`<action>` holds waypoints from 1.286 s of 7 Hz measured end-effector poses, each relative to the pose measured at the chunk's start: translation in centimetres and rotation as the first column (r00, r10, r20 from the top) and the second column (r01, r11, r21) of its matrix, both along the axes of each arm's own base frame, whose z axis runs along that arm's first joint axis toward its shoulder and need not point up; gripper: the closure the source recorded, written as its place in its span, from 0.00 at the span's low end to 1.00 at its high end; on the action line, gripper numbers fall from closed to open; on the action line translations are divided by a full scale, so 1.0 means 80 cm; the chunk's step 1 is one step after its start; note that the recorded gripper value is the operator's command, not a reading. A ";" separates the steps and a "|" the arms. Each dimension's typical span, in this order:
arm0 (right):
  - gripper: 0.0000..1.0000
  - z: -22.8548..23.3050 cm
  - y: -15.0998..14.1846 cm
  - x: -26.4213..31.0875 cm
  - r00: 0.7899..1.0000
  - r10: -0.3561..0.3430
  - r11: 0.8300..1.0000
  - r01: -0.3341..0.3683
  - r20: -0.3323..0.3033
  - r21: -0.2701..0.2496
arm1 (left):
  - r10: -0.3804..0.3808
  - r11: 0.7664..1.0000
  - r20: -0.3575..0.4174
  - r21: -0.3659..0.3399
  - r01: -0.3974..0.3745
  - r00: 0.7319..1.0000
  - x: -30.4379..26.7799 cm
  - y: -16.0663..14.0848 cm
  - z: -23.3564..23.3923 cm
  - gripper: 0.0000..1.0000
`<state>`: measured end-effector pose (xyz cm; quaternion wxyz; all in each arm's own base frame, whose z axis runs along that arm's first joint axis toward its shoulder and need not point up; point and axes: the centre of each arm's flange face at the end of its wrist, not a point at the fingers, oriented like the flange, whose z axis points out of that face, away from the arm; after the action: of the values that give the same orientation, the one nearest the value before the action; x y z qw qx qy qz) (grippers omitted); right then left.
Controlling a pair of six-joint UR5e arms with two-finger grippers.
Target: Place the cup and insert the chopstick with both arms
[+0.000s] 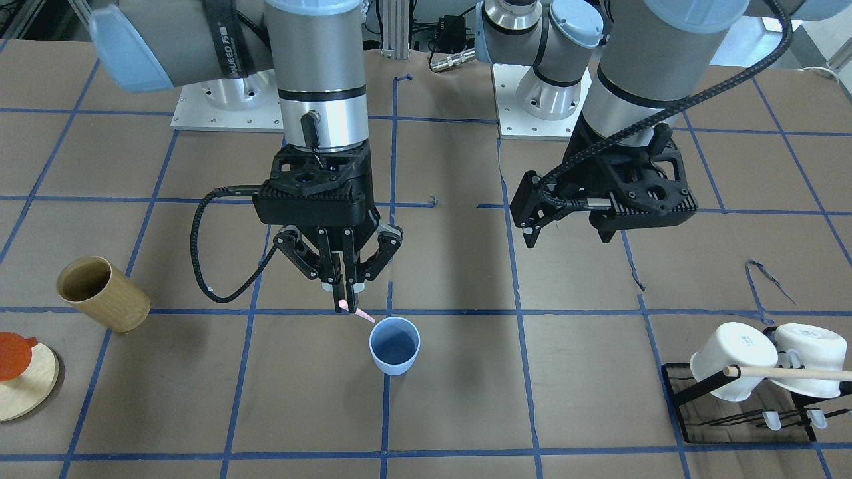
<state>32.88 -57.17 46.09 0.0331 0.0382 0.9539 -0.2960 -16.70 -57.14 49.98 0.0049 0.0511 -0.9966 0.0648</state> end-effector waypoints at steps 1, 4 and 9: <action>1.00 -0.008 -0.002 0.009 1.000 0.001 1.000 -0.001 -0.004 -0.016 | -0.001 1.000 -0.006 -0.002 0.001 1.000 -0.001 0.002 0.002 0.00; 1.00 -0.012 0.001 0.025 0.999 -0.036 0.999 0.038 0.040 -0.038 | -0.001 1.000 -0.016 -0.004 0.001 1.000 -0.001 0.003 0.004 0.00; 0.00 -0.042 0.000 0.026 0.998 -0.039 0.999 0.041 0.040 -0.034 | 0.002 1.000 -0.015 -0.007 -0.002 1.000 0.003 0.010 0.010 0.00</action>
<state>35.00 -57.14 42.76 0.0467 0.0626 0.9468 -0.3122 -16.44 -56.36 50.75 0.0122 0.0527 -0.9962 0.0679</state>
